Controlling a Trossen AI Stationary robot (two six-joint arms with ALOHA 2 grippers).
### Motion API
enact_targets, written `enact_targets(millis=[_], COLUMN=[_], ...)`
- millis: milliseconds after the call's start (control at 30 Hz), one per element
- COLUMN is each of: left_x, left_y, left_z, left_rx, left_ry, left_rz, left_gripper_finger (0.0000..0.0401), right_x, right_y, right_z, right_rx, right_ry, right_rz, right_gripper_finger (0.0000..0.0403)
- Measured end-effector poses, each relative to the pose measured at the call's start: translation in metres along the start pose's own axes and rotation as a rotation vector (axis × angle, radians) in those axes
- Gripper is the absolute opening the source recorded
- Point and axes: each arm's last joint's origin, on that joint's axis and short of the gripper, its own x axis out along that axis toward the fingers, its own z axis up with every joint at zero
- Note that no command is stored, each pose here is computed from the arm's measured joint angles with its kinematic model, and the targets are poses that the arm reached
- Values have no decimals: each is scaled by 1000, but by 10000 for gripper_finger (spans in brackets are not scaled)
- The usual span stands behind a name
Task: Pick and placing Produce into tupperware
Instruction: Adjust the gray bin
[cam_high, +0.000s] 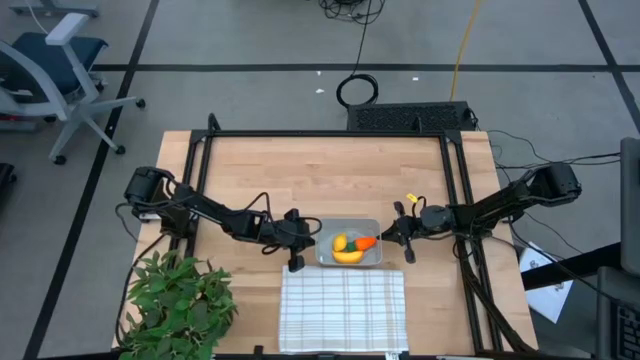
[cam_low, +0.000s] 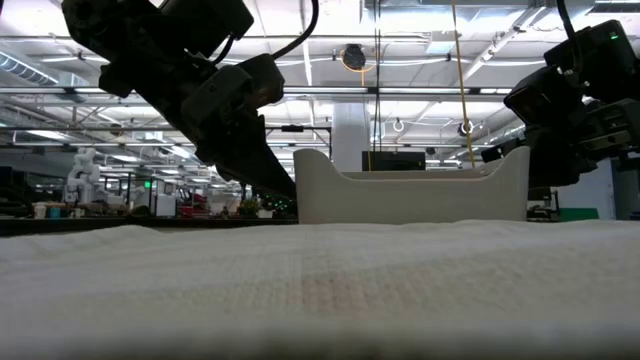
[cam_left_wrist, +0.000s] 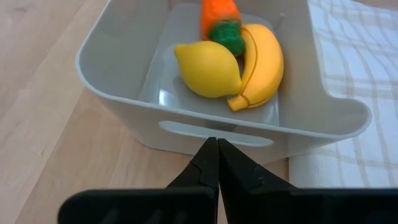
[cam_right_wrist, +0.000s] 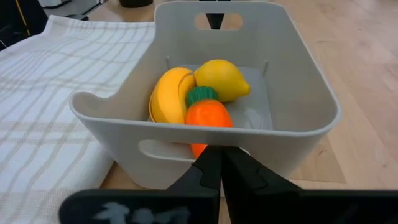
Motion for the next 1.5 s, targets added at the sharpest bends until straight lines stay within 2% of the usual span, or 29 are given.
enact_targets(millis=[1133, 1500], left_x=[0, -1], left_y=[-5, -3], left_z=[-2, -6], left_rx=[16, 24], left_ry=[5, 44], left_rz=[-11, 20], left_gripper_finger=[0, 0], right_x=[0, 0], right_y=[-3, -3], right_z=[0, -3], right_rx=[42, 62], right_ry=[5, 37], right_rz=[-23, -22], right_gripper_finger=[0, 0])
